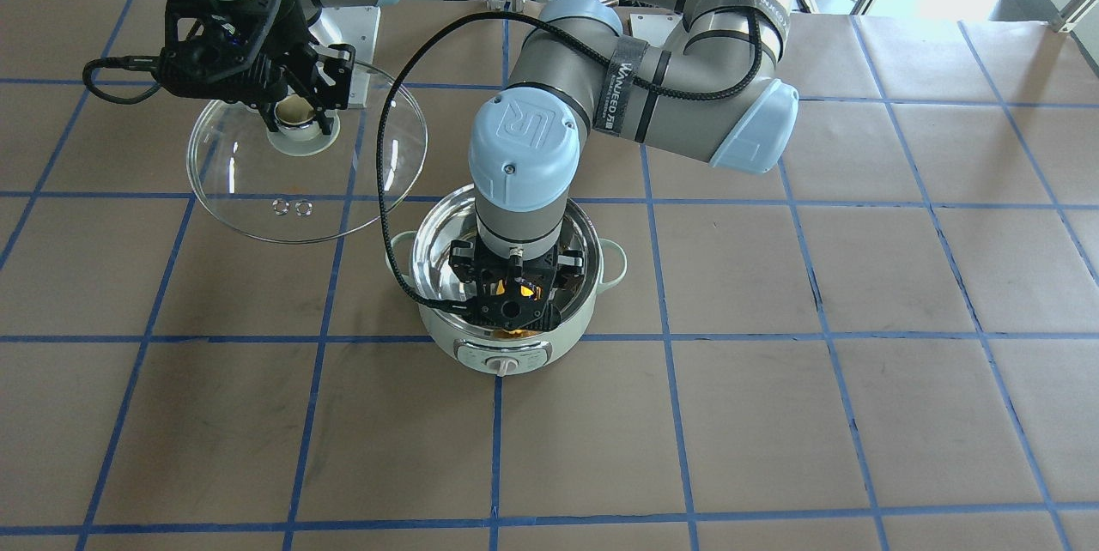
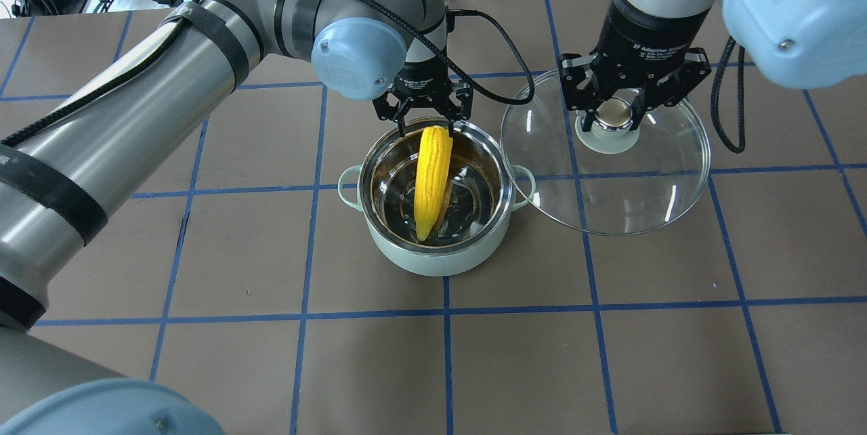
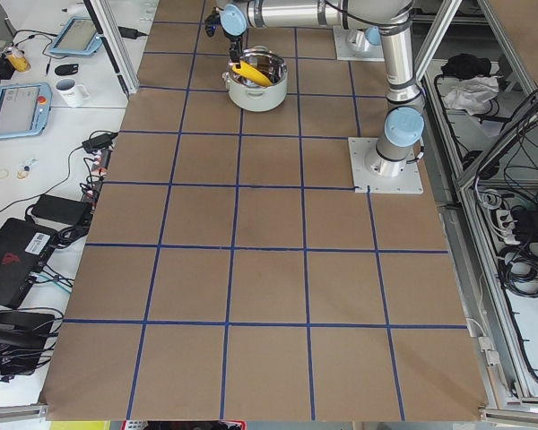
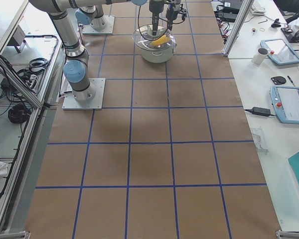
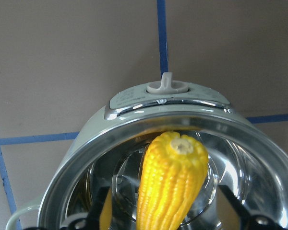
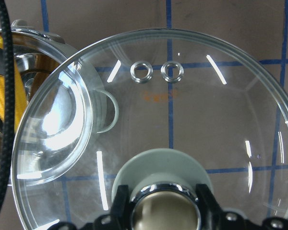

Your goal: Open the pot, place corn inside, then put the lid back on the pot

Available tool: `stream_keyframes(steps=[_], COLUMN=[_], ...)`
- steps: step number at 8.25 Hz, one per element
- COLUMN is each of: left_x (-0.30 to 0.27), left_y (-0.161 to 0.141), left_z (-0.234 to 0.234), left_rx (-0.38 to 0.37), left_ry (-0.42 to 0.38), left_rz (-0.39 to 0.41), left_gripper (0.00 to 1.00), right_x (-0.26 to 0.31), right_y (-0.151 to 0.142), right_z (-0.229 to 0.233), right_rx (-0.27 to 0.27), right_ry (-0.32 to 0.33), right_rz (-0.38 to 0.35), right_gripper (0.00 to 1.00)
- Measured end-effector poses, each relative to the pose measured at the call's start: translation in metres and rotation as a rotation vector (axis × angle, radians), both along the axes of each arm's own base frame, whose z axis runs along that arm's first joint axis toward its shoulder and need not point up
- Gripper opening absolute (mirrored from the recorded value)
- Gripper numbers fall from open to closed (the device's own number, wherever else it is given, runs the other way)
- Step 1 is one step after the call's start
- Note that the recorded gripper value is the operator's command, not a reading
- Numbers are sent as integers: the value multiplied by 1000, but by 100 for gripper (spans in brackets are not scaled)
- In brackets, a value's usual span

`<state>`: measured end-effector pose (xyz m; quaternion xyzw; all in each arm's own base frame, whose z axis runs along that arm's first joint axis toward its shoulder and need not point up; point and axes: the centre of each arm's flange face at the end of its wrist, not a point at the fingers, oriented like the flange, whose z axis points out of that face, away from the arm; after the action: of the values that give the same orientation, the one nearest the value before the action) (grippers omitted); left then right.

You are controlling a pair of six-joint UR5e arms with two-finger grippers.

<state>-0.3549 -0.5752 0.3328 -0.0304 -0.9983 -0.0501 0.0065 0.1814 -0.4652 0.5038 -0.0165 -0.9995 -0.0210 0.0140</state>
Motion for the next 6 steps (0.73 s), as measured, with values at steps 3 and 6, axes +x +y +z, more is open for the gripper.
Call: stream_keyframes(steps=[3, 6], left_x=[0, 23], left_y=[-1, -4], left_z=[11, 40], left_rx=[-23, -51], left_ry=[7, 25], left_rz=[21, -54], left_gripper=[96, 96], right_x=[0, 0], right_y=[-1, -1], right_z=[-1, 0], right_rx=[0, -5], right_ry=[-1, -3], right_rz=[1, -1], right_gripper=[0, 0])
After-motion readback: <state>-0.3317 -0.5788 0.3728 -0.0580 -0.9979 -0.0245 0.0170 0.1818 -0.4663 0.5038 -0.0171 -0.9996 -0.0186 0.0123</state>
